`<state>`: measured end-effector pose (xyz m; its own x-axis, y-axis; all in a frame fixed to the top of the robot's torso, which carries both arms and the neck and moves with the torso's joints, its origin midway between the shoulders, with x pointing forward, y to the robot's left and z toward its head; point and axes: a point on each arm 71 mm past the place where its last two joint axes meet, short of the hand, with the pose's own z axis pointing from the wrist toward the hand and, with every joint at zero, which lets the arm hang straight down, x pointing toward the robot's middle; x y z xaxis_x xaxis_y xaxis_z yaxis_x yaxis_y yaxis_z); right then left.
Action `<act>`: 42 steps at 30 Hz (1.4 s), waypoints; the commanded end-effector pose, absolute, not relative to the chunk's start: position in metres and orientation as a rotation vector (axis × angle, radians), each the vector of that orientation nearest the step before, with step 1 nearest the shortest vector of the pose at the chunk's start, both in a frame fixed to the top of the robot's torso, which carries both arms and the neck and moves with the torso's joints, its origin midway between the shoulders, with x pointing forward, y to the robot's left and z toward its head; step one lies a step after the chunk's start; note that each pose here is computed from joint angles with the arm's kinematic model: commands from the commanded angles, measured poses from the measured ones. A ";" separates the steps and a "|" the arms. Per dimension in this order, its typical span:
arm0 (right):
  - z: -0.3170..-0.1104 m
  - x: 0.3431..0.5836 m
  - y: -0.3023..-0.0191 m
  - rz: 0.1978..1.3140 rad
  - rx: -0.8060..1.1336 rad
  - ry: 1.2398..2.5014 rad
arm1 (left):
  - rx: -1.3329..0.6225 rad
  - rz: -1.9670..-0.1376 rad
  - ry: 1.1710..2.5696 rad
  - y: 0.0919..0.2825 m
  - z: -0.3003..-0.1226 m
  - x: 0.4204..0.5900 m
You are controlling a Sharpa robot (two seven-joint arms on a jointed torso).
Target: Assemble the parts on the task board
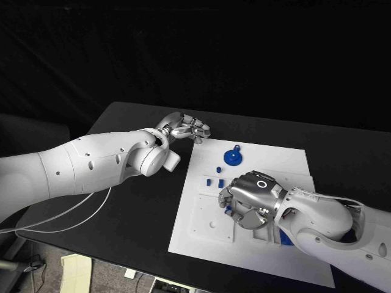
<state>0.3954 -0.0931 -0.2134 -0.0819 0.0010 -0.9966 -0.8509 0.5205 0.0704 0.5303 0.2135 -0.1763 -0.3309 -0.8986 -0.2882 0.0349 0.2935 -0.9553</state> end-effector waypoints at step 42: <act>-0.217 0.394 -0.089 0.797 -0.830 1.515 | -0.798 -1.216 1.602 0.211 -0.176 0.530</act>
<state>0.3946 -0.0902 -0.2147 -0.0772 -0.0317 -0.9965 -0.8538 0.5182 0.0497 0.5303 0.2136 -0.1766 -0.3327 -0.8975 -0.2894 0.0314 0.2962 -0.9546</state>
